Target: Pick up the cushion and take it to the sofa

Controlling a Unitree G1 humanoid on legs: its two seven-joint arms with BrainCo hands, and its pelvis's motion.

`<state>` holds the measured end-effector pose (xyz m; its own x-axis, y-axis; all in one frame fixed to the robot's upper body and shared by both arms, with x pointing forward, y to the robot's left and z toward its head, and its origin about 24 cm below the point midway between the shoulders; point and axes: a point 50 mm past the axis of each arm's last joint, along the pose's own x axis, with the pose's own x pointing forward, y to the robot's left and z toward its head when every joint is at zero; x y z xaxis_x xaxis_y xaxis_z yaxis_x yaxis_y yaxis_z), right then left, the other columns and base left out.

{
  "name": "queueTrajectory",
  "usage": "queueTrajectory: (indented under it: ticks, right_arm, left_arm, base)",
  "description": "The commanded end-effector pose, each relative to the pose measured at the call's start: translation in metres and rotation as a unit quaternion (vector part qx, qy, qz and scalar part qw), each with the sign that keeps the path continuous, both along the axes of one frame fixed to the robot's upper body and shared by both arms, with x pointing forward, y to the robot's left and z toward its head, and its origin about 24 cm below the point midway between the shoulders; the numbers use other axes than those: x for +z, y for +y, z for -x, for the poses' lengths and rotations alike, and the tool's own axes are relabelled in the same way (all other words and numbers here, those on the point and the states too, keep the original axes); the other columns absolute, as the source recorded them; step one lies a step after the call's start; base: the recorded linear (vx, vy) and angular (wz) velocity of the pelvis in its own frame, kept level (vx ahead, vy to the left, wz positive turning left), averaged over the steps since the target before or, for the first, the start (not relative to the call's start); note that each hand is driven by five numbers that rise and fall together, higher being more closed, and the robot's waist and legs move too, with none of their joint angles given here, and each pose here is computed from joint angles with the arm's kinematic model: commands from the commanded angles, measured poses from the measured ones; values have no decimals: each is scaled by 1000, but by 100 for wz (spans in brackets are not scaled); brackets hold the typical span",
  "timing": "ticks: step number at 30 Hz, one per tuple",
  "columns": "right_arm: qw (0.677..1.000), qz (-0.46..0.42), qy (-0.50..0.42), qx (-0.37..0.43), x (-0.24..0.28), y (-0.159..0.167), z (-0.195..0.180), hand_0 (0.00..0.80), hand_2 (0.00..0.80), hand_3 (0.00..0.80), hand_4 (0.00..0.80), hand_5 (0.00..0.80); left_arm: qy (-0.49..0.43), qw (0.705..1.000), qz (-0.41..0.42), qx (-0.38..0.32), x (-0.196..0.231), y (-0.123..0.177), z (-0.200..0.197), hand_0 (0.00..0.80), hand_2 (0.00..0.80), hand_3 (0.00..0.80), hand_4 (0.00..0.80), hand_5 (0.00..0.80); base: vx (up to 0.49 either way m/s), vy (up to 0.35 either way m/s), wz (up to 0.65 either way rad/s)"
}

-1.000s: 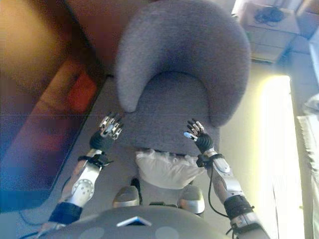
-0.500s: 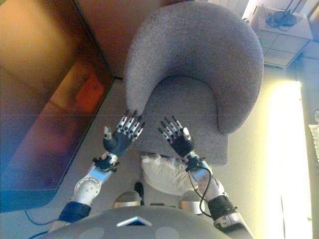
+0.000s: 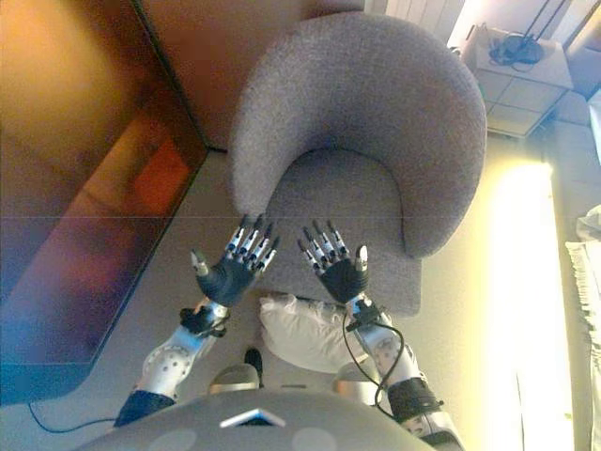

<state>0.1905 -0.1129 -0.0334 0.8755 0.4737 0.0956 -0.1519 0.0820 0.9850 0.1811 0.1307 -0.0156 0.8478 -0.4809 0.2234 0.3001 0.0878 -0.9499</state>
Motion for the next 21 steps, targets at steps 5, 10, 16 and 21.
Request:
queueTrajectory:
  ticks: [5,10,16,21]
  right_arm:
    - [999,5,-37,-2,11,1,-5,0,0,0,0,0]
    - [963,262,-29,-52,2,-27,-13,0,0,0,0,0]
    - [836,539,-51,-91,3,-61,-22,0,0,0,0,0]
    - [757,642,8,-122,-10,-85,-26,0,0,0,0,0]
  left_arm:
    - [-15,997,-63,43,4,14,-7,0,0,0,0,0]
    - [1,958,-263,114,4,42,-16,0,0,0,0,0]
    - [24,835,-515,189,3,74,-24,0,0,0,0,0]
    - [27,788,-587,185,-5,80,-30,0,0,0,0,0]
  base:
    - [10,0,-2]
    - [0,0,0]
    - [7,0,-1]
    - [5,25,-4]
